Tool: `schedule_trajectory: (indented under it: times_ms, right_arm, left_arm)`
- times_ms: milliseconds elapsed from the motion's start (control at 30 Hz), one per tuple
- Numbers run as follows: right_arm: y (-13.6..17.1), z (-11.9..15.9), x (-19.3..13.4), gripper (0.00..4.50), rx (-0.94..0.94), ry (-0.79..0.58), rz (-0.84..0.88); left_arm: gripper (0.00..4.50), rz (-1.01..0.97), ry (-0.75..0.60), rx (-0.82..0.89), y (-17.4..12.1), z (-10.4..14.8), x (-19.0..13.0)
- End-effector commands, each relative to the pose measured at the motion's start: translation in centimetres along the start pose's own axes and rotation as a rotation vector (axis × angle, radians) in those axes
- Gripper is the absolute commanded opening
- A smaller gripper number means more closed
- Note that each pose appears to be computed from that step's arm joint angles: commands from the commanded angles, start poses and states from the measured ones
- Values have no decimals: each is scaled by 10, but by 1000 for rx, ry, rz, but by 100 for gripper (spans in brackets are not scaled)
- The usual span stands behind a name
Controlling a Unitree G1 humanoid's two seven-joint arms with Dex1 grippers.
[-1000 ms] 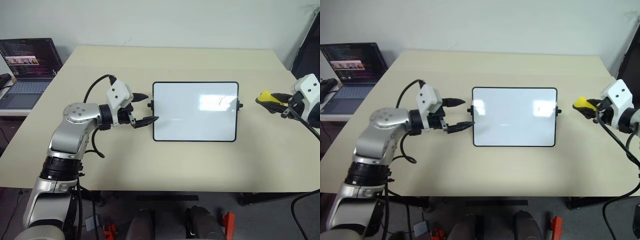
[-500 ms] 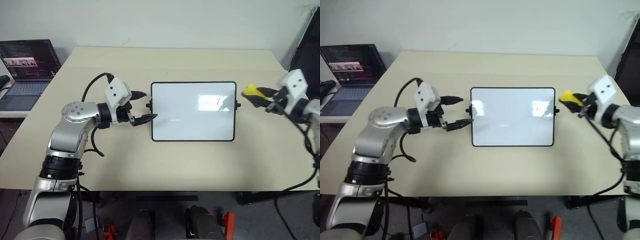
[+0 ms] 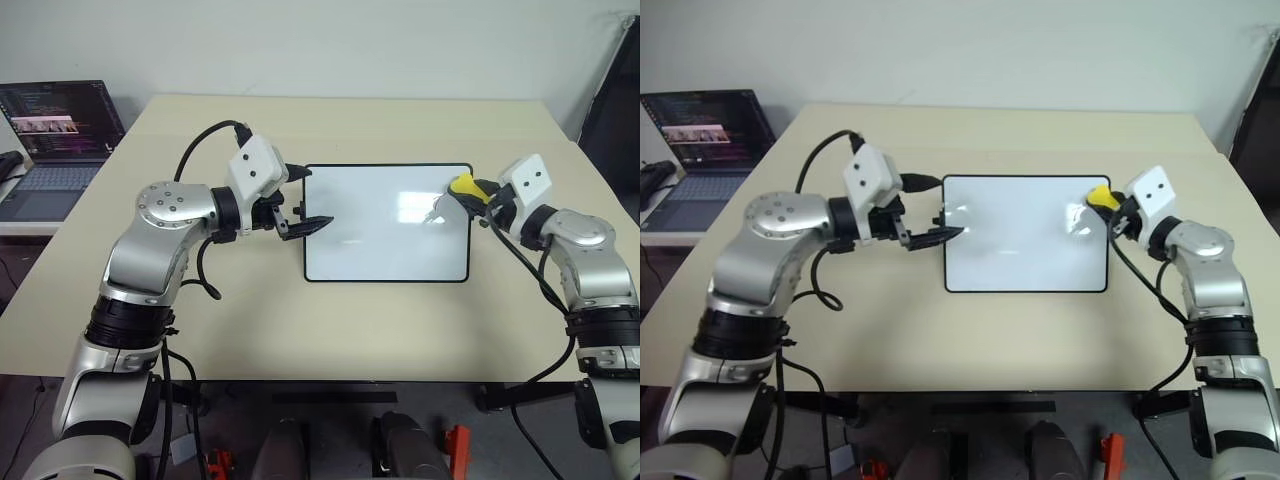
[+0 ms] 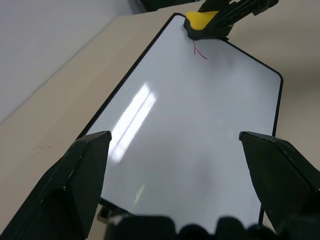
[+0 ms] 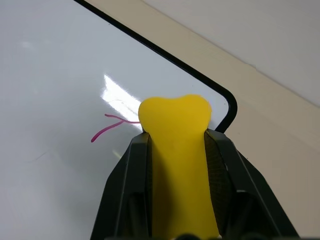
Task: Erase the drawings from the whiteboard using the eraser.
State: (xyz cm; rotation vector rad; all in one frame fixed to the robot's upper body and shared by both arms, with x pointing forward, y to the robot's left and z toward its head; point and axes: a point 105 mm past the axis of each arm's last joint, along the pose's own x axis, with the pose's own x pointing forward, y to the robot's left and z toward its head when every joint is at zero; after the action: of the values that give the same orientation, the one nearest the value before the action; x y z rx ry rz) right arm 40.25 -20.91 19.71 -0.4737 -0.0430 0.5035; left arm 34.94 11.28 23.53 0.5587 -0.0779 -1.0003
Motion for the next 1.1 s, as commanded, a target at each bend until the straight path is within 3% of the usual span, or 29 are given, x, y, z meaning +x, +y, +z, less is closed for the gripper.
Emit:
schedule_trajectory:
  times_ms: [33,233,433,700,800,933,1100]
  right_arm:
    - [-5,9,8,110,-26,-29,-42]
    - [18,-11,29,110,3,24,-1]
    - [36,-54,38,110,22,137,11]
    - [98,-82,31,110,-29,207,266]
    - [106,-91,26,110,-24,238,299]
    - [101,-87,26,109,-35,225,287]
    - [72,-55,40,109,-56,137,158]
  left_arm:
    - [450,18,-26,44,3,11,-3]
    - [450,22,-98,2,3,8,-9]
    - [450,21,-86,-32,1,-8,-14]
    - [450,47,-60,-41,3,-15,-21]
    - [450,49,-57,-41,3,-16,-21]
    - [450,49,-53,-42,3,-17,-20]
    - [450,42,-55,-46,2,-17,-17]
